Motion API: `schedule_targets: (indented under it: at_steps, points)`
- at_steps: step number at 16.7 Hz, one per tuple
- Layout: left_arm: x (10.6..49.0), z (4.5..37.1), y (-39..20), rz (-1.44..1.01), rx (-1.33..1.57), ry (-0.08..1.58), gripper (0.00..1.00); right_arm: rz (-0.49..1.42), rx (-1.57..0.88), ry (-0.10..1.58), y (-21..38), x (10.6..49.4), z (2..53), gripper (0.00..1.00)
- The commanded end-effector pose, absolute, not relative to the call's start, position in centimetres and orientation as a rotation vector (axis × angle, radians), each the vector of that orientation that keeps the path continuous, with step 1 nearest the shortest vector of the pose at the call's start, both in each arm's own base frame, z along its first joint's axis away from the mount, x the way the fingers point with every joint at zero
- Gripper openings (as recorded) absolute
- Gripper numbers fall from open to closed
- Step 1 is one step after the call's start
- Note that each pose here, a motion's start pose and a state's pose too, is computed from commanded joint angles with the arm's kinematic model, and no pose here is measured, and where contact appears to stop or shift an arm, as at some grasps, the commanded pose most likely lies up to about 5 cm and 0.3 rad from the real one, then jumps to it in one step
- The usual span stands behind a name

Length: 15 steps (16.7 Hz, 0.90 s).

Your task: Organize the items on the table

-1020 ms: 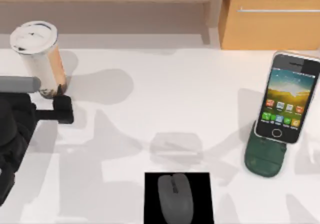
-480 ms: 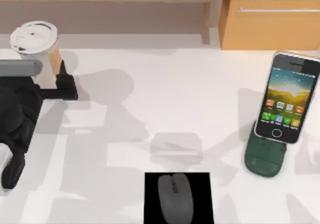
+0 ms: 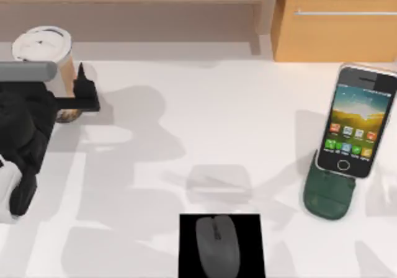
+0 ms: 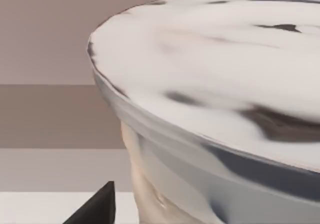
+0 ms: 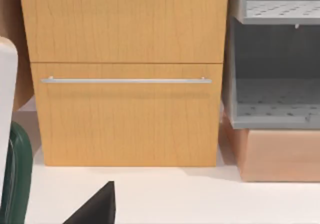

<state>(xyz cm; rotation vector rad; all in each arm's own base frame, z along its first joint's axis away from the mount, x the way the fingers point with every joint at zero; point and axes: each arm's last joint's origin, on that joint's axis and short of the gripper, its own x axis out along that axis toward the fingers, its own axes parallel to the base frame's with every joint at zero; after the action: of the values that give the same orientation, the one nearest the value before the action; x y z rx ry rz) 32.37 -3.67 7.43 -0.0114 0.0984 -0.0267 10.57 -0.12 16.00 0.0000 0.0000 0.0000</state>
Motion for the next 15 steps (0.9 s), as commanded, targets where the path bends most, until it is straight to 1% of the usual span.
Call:
schedule_targets:
  at_steps: [5,15]
  points:
    - [32.86,7.38,-3.67,-0.027,-0.011,0.099,1.0,0.0,0.0,0.0,-0.12,10.57,16.0,1.0]
    - [32.86,7.38,-3.67,-0.027,-0.011,0.099,0.25,0.0,0.0,0.0,-0.12,10.57,16.0,1.0]
